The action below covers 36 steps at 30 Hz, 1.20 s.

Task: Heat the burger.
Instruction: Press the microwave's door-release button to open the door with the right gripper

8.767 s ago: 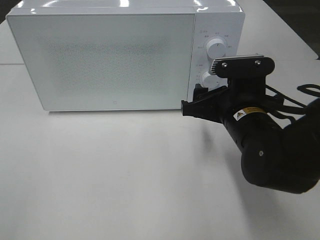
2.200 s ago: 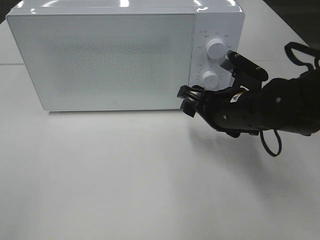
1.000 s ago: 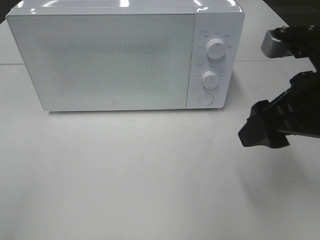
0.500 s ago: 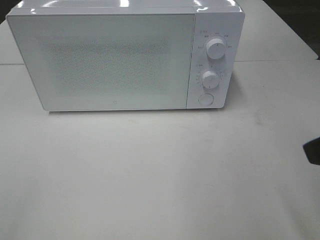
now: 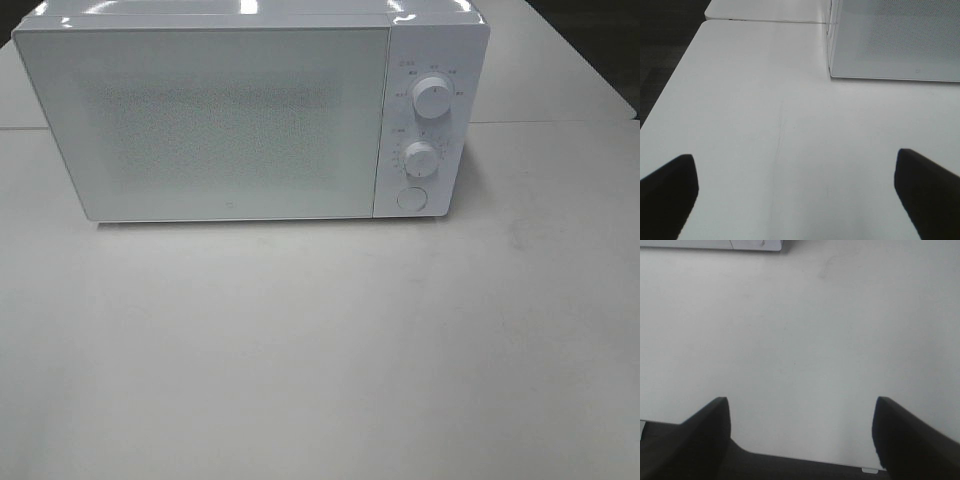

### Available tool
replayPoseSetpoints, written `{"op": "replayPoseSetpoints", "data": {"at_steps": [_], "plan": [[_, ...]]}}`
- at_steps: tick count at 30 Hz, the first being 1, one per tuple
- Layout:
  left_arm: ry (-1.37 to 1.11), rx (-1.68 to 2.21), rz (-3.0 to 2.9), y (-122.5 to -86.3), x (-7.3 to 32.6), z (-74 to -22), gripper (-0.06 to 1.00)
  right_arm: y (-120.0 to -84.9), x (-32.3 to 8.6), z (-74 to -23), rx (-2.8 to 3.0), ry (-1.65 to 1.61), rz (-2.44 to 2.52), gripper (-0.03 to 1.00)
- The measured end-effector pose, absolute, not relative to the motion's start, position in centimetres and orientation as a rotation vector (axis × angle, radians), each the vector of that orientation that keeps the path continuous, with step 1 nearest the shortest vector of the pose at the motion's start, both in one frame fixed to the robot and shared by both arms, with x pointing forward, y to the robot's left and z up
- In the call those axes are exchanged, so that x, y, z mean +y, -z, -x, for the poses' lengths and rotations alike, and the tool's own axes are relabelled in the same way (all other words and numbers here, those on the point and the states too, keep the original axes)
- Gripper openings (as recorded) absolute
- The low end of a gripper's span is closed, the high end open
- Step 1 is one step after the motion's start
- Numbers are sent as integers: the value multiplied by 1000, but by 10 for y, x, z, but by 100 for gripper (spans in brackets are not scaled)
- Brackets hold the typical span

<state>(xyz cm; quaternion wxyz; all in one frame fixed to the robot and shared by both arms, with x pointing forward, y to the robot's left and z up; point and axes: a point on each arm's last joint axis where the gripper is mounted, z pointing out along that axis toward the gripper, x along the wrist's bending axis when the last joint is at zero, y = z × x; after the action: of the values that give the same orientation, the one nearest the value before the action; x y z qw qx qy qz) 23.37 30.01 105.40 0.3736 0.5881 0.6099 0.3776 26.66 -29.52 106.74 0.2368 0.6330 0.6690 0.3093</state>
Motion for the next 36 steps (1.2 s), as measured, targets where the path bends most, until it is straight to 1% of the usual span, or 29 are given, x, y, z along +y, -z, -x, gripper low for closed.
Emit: {"op": "replayPoseSetpoints", "data": {"at_steps": [5,8,10,14,36], "plan": [[-967,1562,-1506,-1054,300,-234,99,-1065,-301,-238,1733,-925,-1687,75],[-967,1562,-1506,-1054,300,-234,99,-1063,-302,-235,1723,-926,-1682,75],[-967,1562,-1506,-1054,300,-234,99,-1055,-306,-224,1689,-933,-1660,75],[-967,1562,-1506,-1054,300,-234,99,-1055,-307,-220,1658,-956,-1637,75],[-967,1562,-1506,-1054,300,-234,99,-1050,-307,-228,1615,-992,-1611,75]]}}
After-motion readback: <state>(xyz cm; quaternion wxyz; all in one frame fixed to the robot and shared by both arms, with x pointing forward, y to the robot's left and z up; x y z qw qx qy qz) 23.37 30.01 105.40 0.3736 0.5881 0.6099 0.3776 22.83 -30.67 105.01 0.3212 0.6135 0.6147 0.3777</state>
